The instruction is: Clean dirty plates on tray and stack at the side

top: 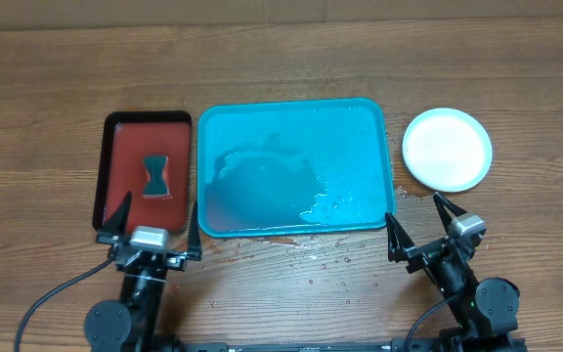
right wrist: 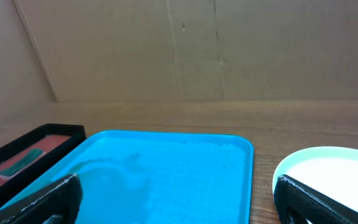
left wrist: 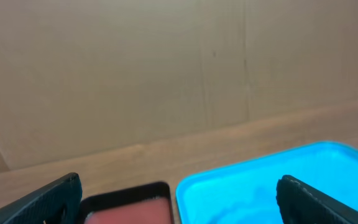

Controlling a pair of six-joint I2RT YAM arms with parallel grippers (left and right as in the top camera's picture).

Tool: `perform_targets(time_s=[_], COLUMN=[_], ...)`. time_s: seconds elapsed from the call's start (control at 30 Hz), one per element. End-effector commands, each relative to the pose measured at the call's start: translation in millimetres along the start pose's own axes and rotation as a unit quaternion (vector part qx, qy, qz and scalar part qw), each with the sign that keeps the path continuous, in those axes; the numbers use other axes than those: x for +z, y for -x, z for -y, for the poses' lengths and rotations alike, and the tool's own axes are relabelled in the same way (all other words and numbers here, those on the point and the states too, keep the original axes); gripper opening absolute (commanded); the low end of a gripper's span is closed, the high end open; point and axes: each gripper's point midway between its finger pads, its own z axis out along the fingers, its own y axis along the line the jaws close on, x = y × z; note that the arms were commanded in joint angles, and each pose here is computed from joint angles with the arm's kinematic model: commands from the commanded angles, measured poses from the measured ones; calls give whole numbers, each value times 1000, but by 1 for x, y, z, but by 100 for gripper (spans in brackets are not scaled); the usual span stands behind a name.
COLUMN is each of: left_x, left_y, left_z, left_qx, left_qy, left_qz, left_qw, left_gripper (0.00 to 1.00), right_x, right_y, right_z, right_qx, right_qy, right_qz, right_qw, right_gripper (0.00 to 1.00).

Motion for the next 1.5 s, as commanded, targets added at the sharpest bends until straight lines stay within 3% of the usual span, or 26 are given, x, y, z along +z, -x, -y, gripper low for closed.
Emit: perform_targets(time_s=[0.0,0.3,1.47], left_x=[4,8,8], left_y=[-27,-84,-84], left_z=[4,12,11], left_qx=[44,46,45], left_qy=[-5,-14,-14], left_qz=[-17,-62,-61], left_qw=[999,997,997], left_gripper=[100,100,100], right_x=[0,0,0], right_y=[-1,-1,-1], right_z=[1,1,1], right_qx=[-1,-1,-1], right_qy=[0,0,0], right_qz=[4,4,4], right_qw=[1000,1000,1000], right_gripper=[100,100,100])
